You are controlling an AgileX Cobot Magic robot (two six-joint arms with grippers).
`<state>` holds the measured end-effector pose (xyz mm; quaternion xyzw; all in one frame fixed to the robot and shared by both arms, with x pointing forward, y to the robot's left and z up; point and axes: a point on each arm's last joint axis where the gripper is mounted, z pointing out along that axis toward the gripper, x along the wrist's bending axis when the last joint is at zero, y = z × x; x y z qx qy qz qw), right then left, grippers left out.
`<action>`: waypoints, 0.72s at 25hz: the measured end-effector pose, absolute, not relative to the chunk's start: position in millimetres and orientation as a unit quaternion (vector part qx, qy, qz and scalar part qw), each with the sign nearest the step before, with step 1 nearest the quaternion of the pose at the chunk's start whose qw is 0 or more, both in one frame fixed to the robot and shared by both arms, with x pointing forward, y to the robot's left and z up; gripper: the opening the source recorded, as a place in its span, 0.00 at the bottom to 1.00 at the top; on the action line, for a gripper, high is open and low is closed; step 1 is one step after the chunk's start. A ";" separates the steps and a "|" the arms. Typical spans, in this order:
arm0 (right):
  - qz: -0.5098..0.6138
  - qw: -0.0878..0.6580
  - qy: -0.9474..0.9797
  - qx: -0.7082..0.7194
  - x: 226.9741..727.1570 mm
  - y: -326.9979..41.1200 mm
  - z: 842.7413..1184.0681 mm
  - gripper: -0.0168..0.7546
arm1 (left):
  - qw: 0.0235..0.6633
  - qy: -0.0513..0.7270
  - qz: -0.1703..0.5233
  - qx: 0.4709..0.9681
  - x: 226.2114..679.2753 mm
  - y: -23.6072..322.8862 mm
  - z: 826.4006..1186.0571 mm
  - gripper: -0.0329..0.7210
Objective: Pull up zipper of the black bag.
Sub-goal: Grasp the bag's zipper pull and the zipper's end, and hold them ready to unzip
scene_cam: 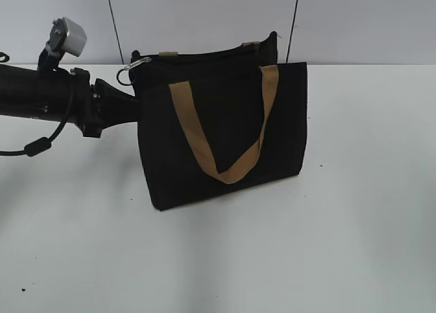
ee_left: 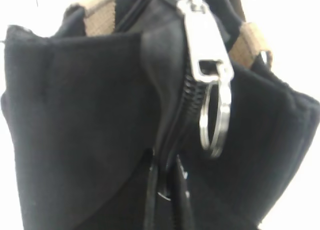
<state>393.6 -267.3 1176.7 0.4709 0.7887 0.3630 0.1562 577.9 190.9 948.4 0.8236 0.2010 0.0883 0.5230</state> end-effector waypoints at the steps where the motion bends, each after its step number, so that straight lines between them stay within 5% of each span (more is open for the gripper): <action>1: 0.368 0.152 0.790 0.465 402.1 -266.6 1180.1 0.54 | 0.526 0.198 0.085 0.823 577.2 190.4 948.8 0.09; 7: 0.378 0.119 0.830 0.392 447.0 -237.8 1193.8 0.54 | 0.529 0.196 0.074 0.822 575.0 189.6 951.3 0.09; 18: 0.376 0.101 0.915 0.105 522.4 -108.6 1187.4 0.47 | 0.533 0.190 0.083 0.820 573.4 189.7 959.8 0.09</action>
